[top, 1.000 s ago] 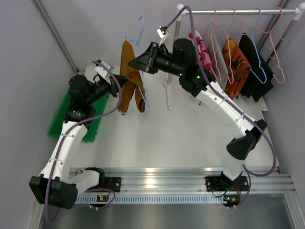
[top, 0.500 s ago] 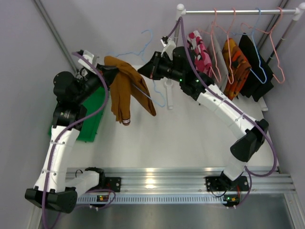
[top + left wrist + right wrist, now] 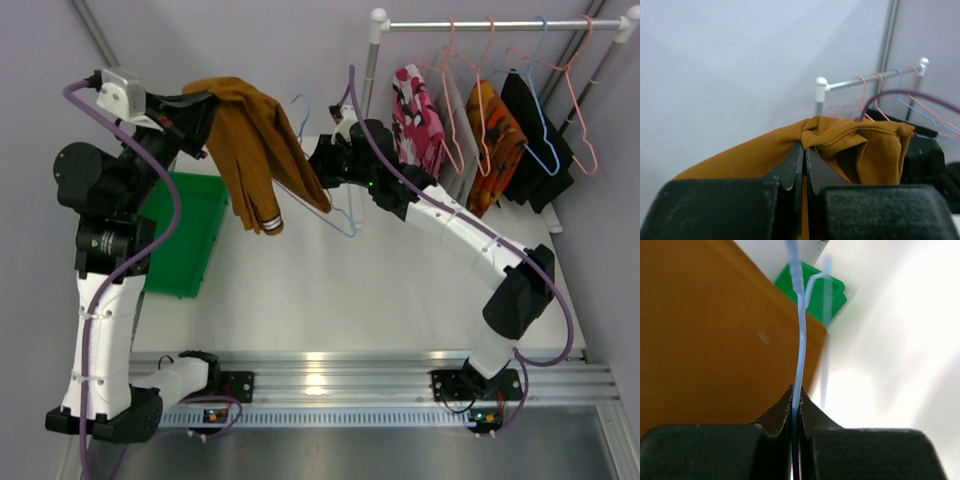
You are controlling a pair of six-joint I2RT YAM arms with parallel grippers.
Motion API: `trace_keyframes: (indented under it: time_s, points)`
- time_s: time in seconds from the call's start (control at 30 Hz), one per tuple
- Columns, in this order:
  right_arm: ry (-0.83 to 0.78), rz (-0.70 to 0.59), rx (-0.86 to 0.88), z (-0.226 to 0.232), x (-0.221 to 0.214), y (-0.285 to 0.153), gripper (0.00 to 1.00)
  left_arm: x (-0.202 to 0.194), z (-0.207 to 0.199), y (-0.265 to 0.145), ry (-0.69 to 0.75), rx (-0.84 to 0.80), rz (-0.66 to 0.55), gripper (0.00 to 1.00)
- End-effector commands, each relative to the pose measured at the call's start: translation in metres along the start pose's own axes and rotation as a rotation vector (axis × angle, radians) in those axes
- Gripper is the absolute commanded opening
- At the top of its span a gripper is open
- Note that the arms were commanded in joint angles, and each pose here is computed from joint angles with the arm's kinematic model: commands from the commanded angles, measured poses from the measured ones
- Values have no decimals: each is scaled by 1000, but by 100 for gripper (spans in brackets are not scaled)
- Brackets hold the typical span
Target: Remove the trousers from the hanger
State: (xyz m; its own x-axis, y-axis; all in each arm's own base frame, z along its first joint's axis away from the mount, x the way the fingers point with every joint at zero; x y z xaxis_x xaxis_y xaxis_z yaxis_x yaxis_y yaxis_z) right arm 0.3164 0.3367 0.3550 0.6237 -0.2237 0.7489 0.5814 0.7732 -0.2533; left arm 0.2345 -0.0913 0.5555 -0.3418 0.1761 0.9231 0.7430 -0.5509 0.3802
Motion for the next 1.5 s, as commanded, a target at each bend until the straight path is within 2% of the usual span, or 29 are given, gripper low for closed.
trace_keyframes:
  time_s: [0.0,0.13,0.2,0.3,0.33,0.37,0.43,0.5,0.7,0.83,0.87,1.07,1.17,1.33,1.47]
  points:
    - [-69,-26,7,2,-1,1,0,88,-1,-9,123,95,-322,0]
    - [-84,0,-7,-3,-13,5,0,109,17,-19,201,294,-382,0]
    - [-91,5,-12,-6,-15,5,0,110,29,-23,256,391,-366,0]
    - [-100,13,-12,-6,-17,3,0,108,54,-38,336,639,-338,0]
    - [-103,12,-11,-6,-17,2,0,113,56,-43,360,676,-350,0]
    - [-106,10,-6,-4,-16,1,0,102,62,-45,420,708,-308,0]
    - [-109,10,-3,-3,-15,-2,0,108,58,-62,481,749,-361,0]
    - [-116,4,12,0,-12,-6,0,88,64,-71,539,791,-307,0]
    - [-139,2,43,8,-8,-17,0,70,69,-123,673,1009,-242,0]
    - [-150,1,47,10,-6,-20,0,34,78,-151,775,1119,-133,0]
    - [-151,1,50,11,-6,-21,0,35,76,-164,812,1154,-130,0]
    - [-155,6,51,13,-4,-21,0,-11,85,-196,858,1257,-8,0]
    - [-157,11,47,12,-5,-19,0,-24,84,-205,853,1261,12,0]
    - [-151,27,41,9,-10,-17,0,-62,88,-202,829,1177,90,0]
    - [-139,41,54,9,-13,-14,0,-123,107,-189,815,1100,205,0]
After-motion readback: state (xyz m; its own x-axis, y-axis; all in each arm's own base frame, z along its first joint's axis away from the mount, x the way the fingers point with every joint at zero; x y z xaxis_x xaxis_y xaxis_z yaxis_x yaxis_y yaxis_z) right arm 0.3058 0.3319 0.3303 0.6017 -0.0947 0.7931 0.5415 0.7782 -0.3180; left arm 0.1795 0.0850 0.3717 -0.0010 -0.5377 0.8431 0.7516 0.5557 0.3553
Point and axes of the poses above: each gripper's point midway between its finger pads, its own y axis out along the fingers, its own z axis along the line the jaws close on, x = y × z, the point moved 7 cm from there along -y, back along the fingers, and after that the axes turned 4 degrees about y, right-handed, at the moved point
